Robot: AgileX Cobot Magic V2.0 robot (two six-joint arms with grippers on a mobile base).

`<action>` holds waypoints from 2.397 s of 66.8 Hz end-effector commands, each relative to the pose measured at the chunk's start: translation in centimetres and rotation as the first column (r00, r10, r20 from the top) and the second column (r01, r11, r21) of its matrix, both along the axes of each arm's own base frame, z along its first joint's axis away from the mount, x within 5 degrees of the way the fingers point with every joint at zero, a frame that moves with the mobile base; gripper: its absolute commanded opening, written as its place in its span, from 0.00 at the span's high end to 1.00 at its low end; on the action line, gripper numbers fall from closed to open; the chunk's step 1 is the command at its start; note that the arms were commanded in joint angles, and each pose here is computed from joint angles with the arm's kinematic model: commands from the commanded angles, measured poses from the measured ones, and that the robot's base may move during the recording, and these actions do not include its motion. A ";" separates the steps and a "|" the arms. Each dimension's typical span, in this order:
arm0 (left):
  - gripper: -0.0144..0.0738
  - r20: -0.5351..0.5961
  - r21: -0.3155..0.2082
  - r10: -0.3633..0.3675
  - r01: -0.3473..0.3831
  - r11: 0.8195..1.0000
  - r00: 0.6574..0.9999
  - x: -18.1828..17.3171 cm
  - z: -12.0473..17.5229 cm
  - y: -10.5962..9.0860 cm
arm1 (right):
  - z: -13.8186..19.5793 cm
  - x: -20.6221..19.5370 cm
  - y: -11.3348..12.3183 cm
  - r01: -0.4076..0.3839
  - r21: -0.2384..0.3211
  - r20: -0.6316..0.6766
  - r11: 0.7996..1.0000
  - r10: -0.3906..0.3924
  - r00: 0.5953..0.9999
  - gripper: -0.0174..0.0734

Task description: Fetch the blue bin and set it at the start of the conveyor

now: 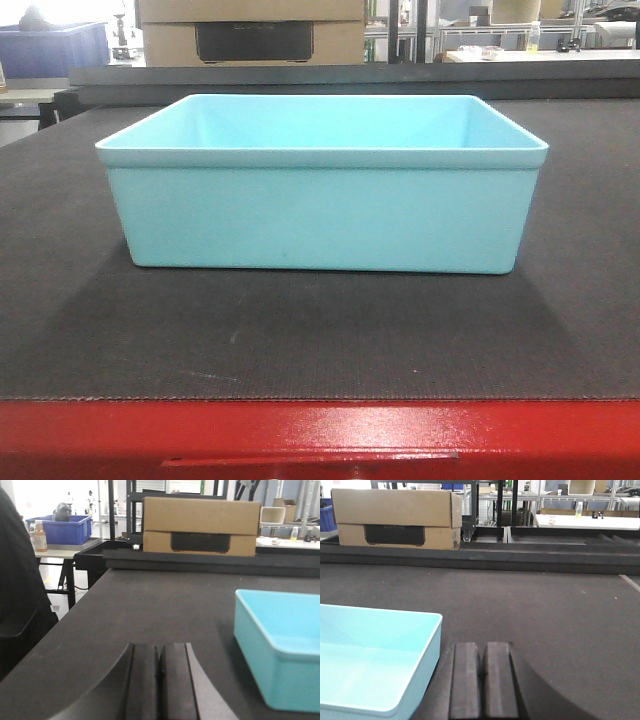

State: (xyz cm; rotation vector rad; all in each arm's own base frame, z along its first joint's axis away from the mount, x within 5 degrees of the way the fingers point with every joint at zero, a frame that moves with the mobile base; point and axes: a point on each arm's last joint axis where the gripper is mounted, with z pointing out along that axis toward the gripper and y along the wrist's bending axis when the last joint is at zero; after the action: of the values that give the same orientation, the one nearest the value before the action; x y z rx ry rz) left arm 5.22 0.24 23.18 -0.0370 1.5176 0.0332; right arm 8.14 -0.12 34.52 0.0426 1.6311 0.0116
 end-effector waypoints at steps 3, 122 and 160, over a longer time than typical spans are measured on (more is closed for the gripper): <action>0.96 0.091 0.008 0.002 -0.003 1.000 0.996 0.3 -1.3 0.0 | 0.3 -0.1 0.0 0.002 -0.016 0.037 1.000 -0.002 0.999 0.99; 0.96 0.022 0.011 0.003 -0.003 1.000 1.000 0.4 -2.0 0.0 | -13.9 -2.5 -0.4 0.073 -0.034 0.075 0.997 -0.070 0.995 0.99; 0.96 0.022 0.011 0.003 -0.003 1.000 1.000 0.4 -2.0 0.0 | -14.1 -2.5 -0.3 0.069 -0.034 0.047 0.997 -0.068 0.997 0.99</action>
State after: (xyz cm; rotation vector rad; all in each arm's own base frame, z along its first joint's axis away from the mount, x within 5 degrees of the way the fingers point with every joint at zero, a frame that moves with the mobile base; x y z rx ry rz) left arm 5.68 0.26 20.93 -0.0353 1.5202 0.0371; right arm 5.65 -0.43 20.34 0.0668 1.5944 -0.0620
